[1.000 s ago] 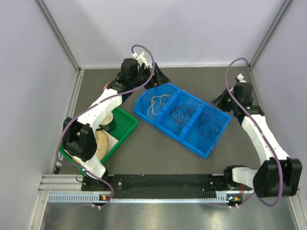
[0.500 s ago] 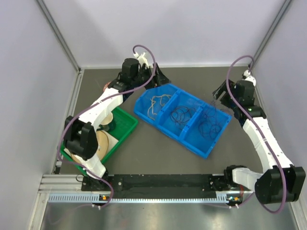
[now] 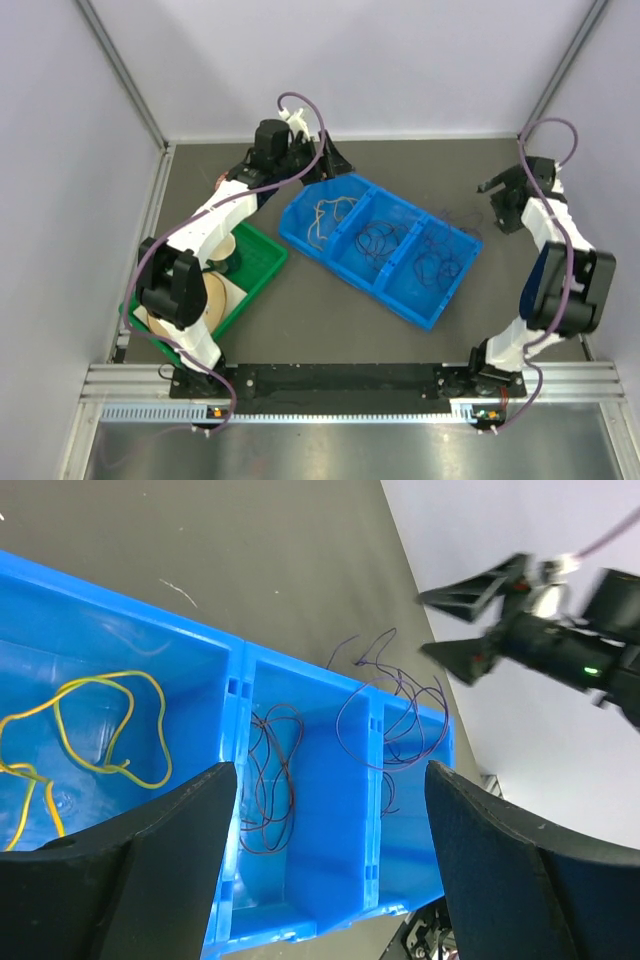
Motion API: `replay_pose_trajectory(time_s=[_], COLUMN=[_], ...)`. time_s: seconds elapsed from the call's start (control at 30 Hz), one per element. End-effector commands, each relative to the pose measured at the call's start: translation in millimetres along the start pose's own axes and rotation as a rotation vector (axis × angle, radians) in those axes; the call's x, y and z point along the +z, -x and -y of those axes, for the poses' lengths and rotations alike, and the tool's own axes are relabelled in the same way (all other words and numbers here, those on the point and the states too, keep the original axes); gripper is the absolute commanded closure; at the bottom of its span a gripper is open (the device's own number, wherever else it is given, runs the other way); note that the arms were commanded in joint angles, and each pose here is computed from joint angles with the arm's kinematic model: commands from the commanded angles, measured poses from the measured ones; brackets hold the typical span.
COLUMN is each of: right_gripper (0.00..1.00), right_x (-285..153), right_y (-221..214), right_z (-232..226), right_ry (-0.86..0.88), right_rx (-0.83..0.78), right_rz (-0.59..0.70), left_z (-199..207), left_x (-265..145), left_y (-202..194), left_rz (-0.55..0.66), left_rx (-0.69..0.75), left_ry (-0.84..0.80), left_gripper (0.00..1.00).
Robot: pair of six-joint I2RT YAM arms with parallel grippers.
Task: Untangle the cables
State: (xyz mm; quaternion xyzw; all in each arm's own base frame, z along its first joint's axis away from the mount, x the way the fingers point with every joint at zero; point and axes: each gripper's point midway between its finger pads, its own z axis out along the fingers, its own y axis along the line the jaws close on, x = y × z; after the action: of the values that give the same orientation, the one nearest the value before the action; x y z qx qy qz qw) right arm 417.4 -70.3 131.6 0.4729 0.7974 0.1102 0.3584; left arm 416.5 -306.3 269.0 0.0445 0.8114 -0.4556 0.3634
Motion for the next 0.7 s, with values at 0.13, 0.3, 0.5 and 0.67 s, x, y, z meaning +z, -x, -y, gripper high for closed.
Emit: replay_pose_trajectory(time_s=[0.13,0.3,0.5,0.67], right_gripper=[0.01,0.1,0.93,1.0], right_x=[40.2,54.6,39.1,4.4], right_y=[-37.1,-44.5,-25.6,-3.0], right_z=[0.5,2.5,-4.5,-31.4], right_ry=[-0.034,-0.04,0.002,0.108], right_rx=[0.204,0.236,0.23,0.201], right_rz=[-0.22,-0.249,-0.145,-0.079], left_z=[7.5,2.7,3.4,3.6], left_x=[-9.4,-8.1,-7.8,-5.5], left_y=[13.8,13.0,14.6,15.7], left_rz=[0.05,0.047,0.049,0.05], left_rx=[0.03,0.024,0.023,0.016], left_ry=[-0.022,-0.014,-0.014,-0.019], left_gripper=[0.2,0.2,0.2,0.2])
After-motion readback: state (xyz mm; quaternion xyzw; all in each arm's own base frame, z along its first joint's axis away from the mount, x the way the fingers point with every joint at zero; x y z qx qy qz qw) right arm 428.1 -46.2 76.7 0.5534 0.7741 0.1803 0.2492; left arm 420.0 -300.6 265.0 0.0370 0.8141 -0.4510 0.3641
